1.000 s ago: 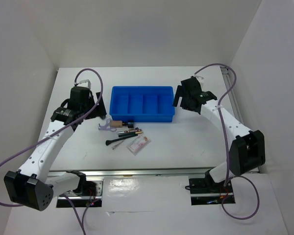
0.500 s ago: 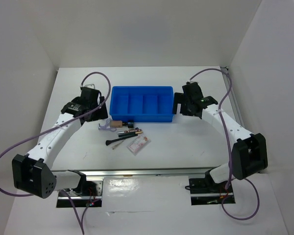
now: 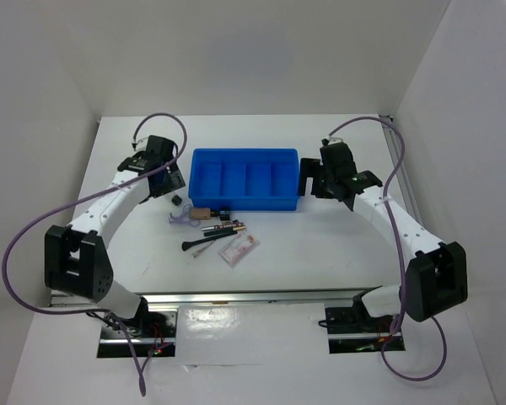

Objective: Organize the makeup

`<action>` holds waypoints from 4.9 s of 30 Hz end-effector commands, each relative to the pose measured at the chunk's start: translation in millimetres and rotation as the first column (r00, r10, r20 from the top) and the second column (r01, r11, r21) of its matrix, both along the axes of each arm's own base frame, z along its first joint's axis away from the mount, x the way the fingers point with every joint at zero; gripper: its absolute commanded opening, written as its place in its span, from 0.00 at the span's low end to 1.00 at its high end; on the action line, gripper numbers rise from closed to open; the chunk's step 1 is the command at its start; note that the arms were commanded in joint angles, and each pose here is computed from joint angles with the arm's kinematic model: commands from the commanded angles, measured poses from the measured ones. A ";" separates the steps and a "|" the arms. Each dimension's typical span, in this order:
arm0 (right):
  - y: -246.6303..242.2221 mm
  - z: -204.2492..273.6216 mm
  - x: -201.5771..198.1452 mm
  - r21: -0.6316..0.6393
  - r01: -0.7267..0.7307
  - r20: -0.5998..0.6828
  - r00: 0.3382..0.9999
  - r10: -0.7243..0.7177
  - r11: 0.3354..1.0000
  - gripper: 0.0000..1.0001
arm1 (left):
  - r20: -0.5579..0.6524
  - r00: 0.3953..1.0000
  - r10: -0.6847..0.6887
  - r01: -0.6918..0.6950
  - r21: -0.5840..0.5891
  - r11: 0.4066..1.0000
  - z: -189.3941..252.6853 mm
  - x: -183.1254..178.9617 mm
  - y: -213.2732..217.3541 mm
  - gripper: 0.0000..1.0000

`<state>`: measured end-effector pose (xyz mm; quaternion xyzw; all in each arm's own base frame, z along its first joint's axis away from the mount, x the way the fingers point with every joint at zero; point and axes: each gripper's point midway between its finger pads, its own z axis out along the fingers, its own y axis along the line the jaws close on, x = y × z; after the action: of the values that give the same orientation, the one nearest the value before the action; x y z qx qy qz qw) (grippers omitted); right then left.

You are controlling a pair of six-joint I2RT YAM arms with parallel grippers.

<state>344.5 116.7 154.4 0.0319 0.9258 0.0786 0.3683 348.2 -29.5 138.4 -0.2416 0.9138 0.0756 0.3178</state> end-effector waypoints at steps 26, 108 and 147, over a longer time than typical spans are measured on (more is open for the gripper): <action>25.0 14.4 -11.9 0.126 -0.115 0.011 0.993 0.114 0.985 1.00 | -0.126 0.980 0.154 -0.175 -0.173 0.969 -86.3 78.7 8.0 0.78; 9.6 18.2 -28.1 0.096 -0.061 -0.002 0.998 0.061 0.994 1.00 | 0.031 0.905 -0.425 0.421 0.095 0.902 45.9 120.3 -113.2 0.70; 13.3 6.7 -35.4 0.125 -0.056 -0.042 0.997 0.061 0.991 1.00 | -0.236 0.969 -0.068 0.034 -0.146 0.989 -103.8 114.6 56.9 0.77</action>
<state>312.4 130.6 160.6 0.0241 0.9282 0.1411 0.3435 459.3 24.9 42.3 -0.2180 0.9556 0.0268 0.1966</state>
